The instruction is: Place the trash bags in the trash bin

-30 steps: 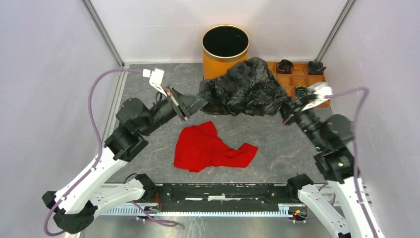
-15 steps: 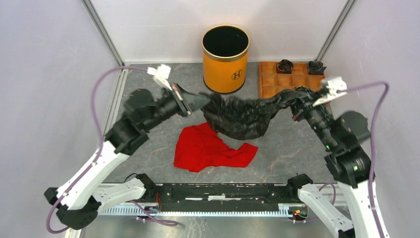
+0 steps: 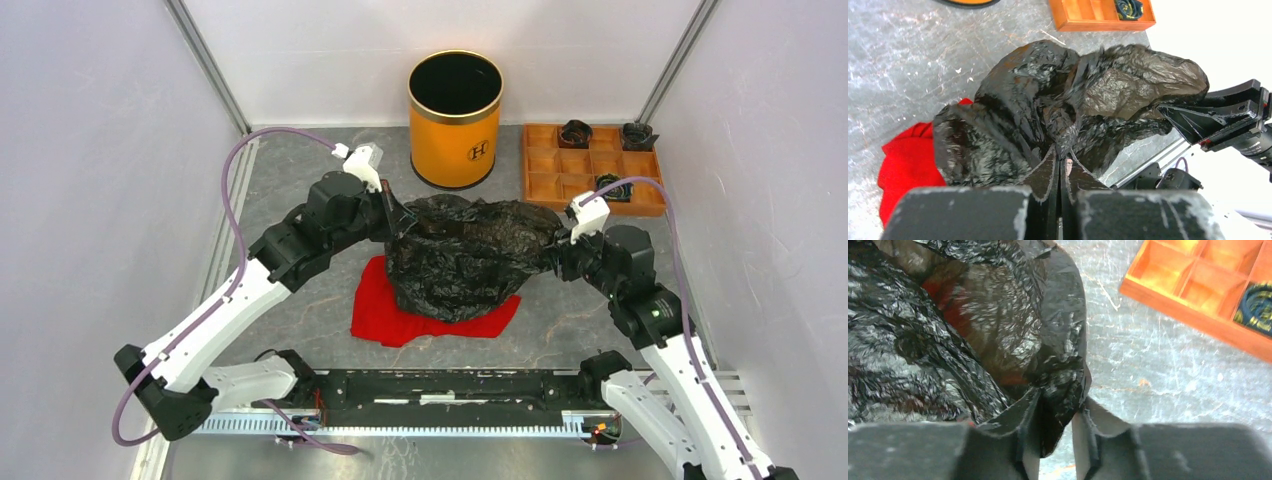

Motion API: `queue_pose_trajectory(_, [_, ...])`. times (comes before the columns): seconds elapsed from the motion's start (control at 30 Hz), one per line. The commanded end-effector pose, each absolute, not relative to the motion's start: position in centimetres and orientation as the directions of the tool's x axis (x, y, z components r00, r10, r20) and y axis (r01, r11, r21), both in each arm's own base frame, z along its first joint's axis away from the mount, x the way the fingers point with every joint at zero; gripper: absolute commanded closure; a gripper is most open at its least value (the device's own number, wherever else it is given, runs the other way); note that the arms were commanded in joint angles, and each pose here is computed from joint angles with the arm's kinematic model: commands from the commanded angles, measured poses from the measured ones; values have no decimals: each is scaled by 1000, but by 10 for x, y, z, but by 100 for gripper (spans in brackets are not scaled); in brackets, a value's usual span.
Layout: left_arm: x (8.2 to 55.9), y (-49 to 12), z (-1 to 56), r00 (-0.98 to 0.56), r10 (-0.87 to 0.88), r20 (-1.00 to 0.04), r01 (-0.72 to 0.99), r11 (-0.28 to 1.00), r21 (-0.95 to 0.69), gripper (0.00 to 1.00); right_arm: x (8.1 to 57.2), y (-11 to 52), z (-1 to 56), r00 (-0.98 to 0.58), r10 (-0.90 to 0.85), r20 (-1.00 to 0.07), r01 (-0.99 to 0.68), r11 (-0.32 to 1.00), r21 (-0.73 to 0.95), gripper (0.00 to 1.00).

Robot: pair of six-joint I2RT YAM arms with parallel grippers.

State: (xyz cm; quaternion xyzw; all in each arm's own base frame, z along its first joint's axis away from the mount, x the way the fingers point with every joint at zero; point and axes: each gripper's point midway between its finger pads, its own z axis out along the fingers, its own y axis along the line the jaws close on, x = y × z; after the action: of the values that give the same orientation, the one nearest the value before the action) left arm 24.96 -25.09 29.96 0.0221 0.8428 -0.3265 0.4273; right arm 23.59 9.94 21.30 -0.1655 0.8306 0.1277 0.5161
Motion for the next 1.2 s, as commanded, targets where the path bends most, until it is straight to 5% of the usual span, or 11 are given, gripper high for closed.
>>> queue_pose_trajectory(0.0, [241, -249, 342, -508, -152, -848, 506, 744, -436, 98, 229, 112, 231, -308, -192, -932, -516, 856, -6, 55])
queue_pose_trajectory(0.1, [224, -255, 336, -492, -55, -869, 614, 686, -391, 98, 228, 115, 235, -272, -224, -936, -549, 835, -40, 23])
queue_pose_trajectory(0.23, [202, -256, 330, -467, 52, -883, 715, 610, -342, 98, 237, 119, 271, -209, -246, -946, -571, 816, -86, 3])
queue_pose_trajectory(0.67, [176, -242, 337, -387, 77, -919, 786, 549, -285, 98, 251, 135, 362, -15, -401, -916, -605, 733, -310, 2])
queue_pose_trajectory(0.83, [168, -237, 342, -361, 74, -930, 804, 531, -270, 98, 237, 193, 333, 111, -402, -909, -820, 479, -312, 2])
queue_pose_trajectory(1.17, [163, -234, 336, -367, 93, -925, 807, 527, -267, 98, 253, 249, 301, 190, -379, -906, -907, 287, -309, 3])
